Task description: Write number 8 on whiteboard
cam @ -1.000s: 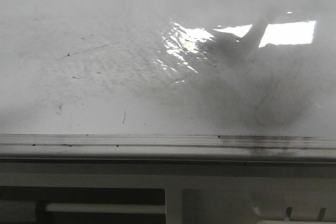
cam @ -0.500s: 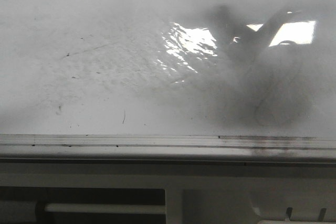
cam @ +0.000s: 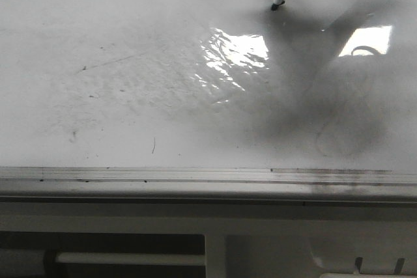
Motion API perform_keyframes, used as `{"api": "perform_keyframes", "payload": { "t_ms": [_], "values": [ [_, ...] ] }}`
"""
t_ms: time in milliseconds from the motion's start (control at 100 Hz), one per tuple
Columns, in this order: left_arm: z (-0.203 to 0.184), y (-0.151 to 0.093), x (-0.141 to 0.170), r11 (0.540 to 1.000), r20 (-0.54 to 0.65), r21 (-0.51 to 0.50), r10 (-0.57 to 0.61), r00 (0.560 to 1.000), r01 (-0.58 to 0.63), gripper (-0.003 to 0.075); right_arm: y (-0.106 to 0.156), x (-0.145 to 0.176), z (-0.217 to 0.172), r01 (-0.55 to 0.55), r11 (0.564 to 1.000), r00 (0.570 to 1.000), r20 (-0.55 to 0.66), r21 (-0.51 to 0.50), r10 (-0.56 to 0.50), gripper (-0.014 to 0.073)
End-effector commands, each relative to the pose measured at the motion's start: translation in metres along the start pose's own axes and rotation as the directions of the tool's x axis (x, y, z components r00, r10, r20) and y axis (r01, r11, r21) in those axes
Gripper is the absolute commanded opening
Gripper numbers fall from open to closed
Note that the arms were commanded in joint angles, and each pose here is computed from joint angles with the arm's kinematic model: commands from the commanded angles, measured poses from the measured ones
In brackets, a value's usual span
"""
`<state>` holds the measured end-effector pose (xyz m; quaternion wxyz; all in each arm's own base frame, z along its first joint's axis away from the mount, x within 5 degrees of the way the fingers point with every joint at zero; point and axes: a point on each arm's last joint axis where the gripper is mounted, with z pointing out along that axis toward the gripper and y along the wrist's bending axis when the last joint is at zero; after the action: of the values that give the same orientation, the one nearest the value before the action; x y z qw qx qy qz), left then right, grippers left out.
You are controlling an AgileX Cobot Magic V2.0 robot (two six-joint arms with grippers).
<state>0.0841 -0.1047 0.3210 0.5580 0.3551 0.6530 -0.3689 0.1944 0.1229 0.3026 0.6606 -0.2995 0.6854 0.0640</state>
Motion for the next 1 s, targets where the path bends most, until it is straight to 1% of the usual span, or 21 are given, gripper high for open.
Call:
{"api": "perform_keyframes", "payload": {
  "t_ms": [0, 160, 310, 360, 430, 540, 610, 680, 710, 780, 860, 990],
  "values": [
    [-0.001, -0.002, -0.011, 0.999, 0.047, 0.016, -0.034, 0.998, 0.033, -0.002, -0.002, -0.007, 0.003, 0.002, 1.0, 1.0, -0.002, -0.008, -0.002, -0.0046],
    [-0.001, -0.002, -0.011, 0.999, 0.047, 0.017, -0.034, 0.998, 0.033, -0.002, -0.003, -0.008, -0.003, 0.011, 1.0, 1.0, -0.023, -0.027, -0.012, -0.0046],
    [-0.001, -0.002, -0.011, 0.999, 0.047, 0.017, -0.034, 0.998, 0.033, -0.002, -0.016, -0.011, -0.019, 0.009, 1.0, 0.999, -0.033, 0.006, -0.009, -0.0046],
    [-0.001, -0.002, -0.011, 0.999, 0.047, 0.017, -0.034, 0.998, 0.033, -0.002, -0.021, -0.01, -0.023, 0.004, 1.0, 0.998, -0.055, 0.017, -0.003, -0.0045],
    [-0.001, -0.002, -0.011, 0.999, 0.047, 0.018, -0.034, 0.998, 0.033, -0.002, -0.023, -0.006, -0.028, -0.002, 1.0, 0.995, -0.104, 0.007, 0.003, -0.0045],
    [-0.001, -0.002, -0.011, 0.999, 0.047, 0.018, -0.034, 0.998, 0.033, -0.002, -0.02, 0.0, -0.028, -0.011, 1.0, 0.986, -0.164, -0.029, 0.006, -0.0045],
    [-0.001, -0.002, -0.011, 0.999, 0.047, 0.018, -0.034, 0.998, 0.033, -0.002, -0.014, 0.002, -0.024, -0.026, 0.999, 0.987, -0.158, -0.047, 0.019, -0.0045],
    [-0.001, -0.002, -0.011, 0.999, 0.047, 0.018, -0.034, 0.998, 0.033, -0.002, -0.005, 0.001, -0.018, -0.018, 0.997, 0.99, -0.139, -0.075, 0.008, -0.0045],
    [-0.001, -0.003, -0.011, 0.999, 0.047, 0.021, -0.034, 0.998, 0.033, -0.002, 0.0, 0.0, -0.015, -0.012, 0.996, 0.993, -0.121, -0.088, 0.002, -0.0045],
    [-0.001, -0.003, -0.011, 0.999, 0.047, 0.021, -0.034, 0.998, 0.033, -0.002, 0.005, -0.003, -0.009, 0.008, 0.997, 0.997, -0.069, -0.082, -0.014, -0.0045],
    [-0.001, -0.003, -0.011, 0.999, 0.047, 0.021, -0.034, 0.998, 0.033, -0.002, 0.001, -0.009, -0.003, 0.012, 0.999, 0.999, -0.03, -0.048, -0.013, -0.0045],
    [-0.001, -0.003, -0.011, 0.999, 0.046, 0.025, -0.034, 0.998, 0.032, -0.002, -0.016, -0.013, 0.0, 0.031, 0.999, 0.999, -0.032, 0.018, -0.031, -0.0045]
  ]
}}
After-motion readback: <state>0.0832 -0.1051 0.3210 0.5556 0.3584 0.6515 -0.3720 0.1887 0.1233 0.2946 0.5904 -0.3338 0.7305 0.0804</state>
